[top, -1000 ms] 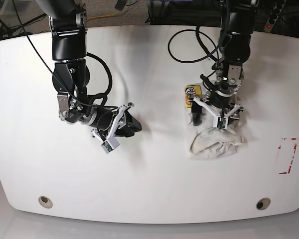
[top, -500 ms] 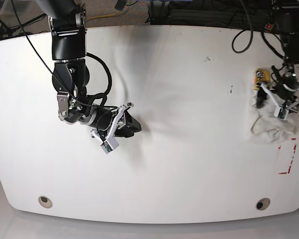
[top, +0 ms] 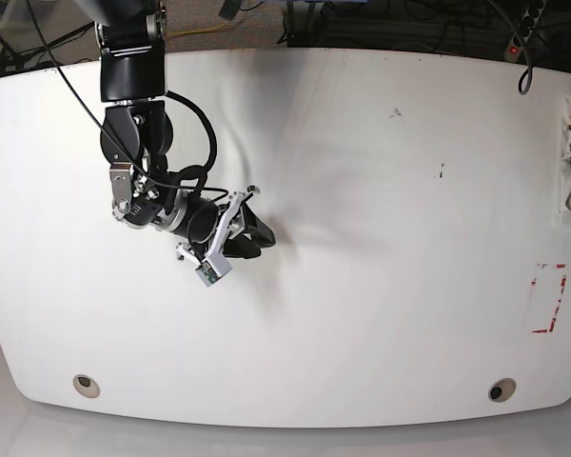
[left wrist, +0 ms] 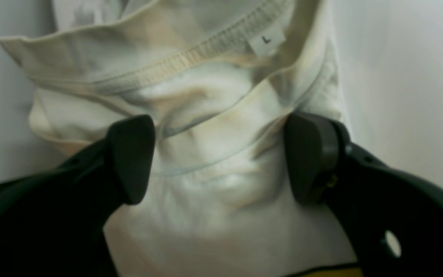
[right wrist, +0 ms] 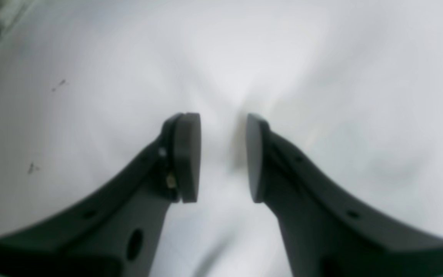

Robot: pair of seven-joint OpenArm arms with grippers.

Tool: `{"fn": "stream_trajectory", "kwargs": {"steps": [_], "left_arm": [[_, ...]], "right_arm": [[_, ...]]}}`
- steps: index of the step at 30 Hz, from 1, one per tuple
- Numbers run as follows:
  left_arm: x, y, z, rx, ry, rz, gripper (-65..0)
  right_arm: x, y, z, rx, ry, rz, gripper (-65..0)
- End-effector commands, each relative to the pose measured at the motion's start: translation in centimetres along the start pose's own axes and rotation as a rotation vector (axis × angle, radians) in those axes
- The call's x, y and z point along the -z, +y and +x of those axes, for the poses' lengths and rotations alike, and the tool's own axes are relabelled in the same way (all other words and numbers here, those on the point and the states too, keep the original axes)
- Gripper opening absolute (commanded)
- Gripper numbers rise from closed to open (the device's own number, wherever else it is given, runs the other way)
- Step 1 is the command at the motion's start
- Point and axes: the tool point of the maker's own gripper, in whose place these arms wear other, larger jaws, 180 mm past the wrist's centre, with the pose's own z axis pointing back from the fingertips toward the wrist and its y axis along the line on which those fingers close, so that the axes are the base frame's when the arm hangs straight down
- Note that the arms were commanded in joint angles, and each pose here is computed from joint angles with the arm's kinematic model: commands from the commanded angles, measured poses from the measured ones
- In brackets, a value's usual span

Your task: Fold the T-shirt properly

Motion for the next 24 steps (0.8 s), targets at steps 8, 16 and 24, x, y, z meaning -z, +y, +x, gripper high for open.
{"fn": "stream_trajectory", "kwargs": {"steps": [8, 16, 24], "left_arm": [[-2.7, 0.6, 11.0, 0.018, -0.309, -0.009, -16.3], [-1.3, -4.6, 17.5, -0.031, -0.597, -0.022, -16.5], [-1.9, -10.4, 21.0, -0.124, -0.792, -0.012, -16.3]], "right_arm": [[-1.3, -1.3, 1.0, -0.055, -0.065, -0.057, -47.1], [-3.1, -4.8, 0.2, -0.133, -0.208, -0.337, -46.8], [-8.9, -8.9, -2.5, -0.149, -0.294, -0.617, -46.6]]}}
